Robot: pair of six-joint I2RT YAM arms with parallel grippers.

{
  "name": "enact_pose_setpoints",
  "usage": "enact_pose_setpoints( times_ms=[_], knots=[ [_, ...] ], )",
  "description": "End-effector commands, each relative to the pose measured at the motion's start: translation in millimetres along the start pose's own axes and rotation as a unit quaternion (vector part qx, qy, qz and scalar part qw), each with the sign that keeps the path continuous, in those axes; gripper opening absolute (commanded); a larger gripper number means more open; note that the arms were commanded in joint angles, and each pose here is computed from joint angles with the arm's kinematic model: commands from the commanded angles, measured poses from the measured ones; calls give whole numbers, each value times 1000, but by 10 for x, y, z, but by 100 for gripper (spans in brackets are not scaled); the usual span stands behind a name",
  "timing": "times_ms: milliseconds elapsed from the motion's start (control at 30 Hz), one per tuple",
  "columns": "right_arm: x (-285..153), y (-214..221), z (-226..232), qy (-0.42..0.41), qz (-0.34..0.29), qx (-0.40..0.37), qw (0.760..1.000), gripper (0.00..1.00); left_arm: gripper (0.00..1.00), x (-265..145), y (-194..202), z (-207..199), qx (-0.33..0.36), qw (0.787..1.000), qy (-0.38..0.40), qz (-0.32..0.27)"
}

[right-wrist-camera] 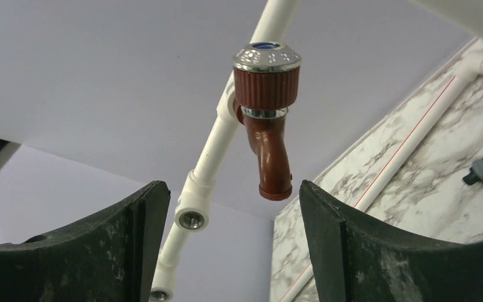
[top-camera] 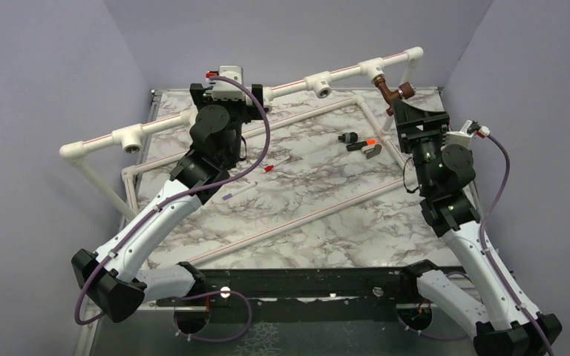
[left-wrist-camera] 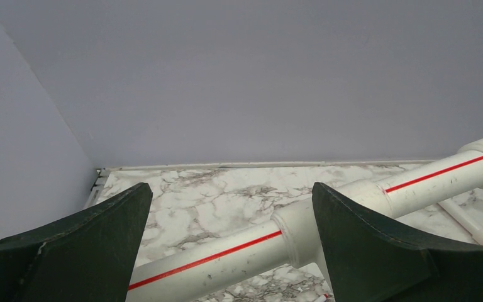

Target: Install the water faucets

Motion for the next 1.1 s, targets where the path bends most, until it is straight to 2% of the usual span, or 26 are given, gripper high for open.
enact_pose_setpoints(
  times_ms=[0, 133, 267, 367, 533, 667, 767, 800, 900, 1067],
  knots=[
    [-99, -111, 21, -15, -18, -121, 992, 80, 99, 0, 386, -127, 64, 995, 25, 71],
    [-116, -185, 16, -3, -18, -236, 972, 80, 99, -3, 382, -126, 63, 995, 26, 70],
    [-127, -262, 36, -23, -14, -360, 932, 80, 99, -3, 381, -123, 63, 995, 25, 70],
    [-122, -320, 90, -48, -3, -458, 888, 80, 99, 1, 387, -131, 63, 995, 27, 71],
    [-135, -453, 137, -68, 4, -613, 787, 80, 99, 5, 392, -133, 64, 995, 26, 72],
    [-162, -555, 103, -95, -2, -740, 665, 82, 99, 8, 397, -140, 63, 995, 28, 72],
    [-149, -524, 30, -131, 73, -826, 544, 82, 99, 7, 400, -146, 62, 995, 30, 72],
    [-140, -522, 15, -137, 93, -843, 511, 82, 99, 6, 397, -144, 62, 995, 30, 71],
    [-116, -549, -9, -142, 84, -880, 445, 82, 99, 2, 386, -137, 60, 995, 29, 70],
    [-38, -615, -124, -118, 52, -947, 293, 82, 99, -6, 374, -135, 59, 995, 30, 68]
  ],
)
Point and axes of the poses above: each gripper's point midway between its finger pads, its own x axis out along the fingers, its own z axis along the line the jaws close on, y = z × x, the point moved 10 cm from there along -x, back along the fingers, and after that the axes turned 10 degrees about x, right-handed, at the moved point
